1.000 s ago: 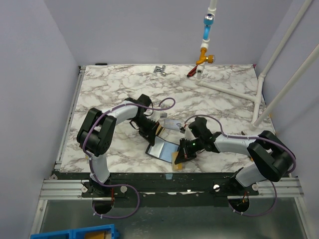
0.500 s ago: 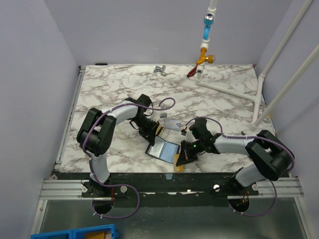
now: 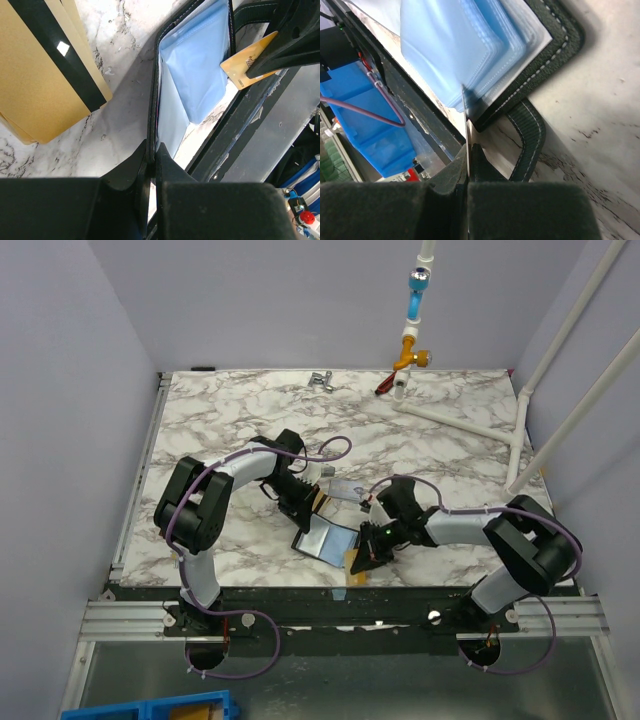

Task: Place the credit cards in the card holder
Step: Turn over the card slot in the card holder.

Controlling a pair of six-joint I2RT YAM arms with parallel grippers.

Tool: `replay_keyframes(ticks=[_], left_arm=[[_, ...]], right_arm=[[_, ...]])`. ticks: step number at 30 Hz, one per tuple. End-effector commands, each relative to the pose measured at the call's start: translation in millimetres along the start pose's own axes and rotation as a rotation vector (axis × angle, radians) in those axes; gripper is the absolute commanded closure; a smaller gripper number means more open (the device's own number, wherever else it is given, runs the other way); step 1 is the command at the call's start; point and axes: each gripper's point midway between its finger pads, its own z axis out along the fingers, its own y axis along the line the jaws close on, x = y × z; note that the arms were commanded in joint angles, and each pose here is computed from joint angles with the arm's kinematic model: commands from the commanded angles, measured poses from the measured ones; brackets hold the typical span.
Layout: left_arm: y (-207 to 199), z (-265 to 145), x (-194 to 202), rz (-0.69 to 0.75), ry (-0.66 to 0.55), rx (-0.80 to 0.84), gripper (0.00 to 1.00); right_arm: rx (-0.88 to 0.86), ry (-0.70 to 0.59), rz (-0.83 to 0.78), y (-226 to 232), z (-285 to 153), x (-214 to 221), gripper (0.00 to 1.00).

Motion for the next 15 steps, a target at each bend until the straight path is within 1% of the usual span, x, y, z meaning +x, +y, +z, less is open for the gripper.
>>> replay_keyframes(ticks=[1,8,15], left_arm=[[-6.1,-12.4,-8.2,0.046,-0.036,-0.007,0.94],[-6.5,-12.4,-8.3,0.05,-0.037,-0.005,0.94],[-5.6,-11.9,-7.0,0.051,-0.034,-0.006,0.95]], right_arm=[[0.01,-0.011,-0.004,-0.5,4.6,-9.9,0.99],[0.017,-0.006,0.002,-2.6,6.5,-10.6,0.99],[0.02,-0.015,0.015,-7.9,-1.2,3.8,0.99]])
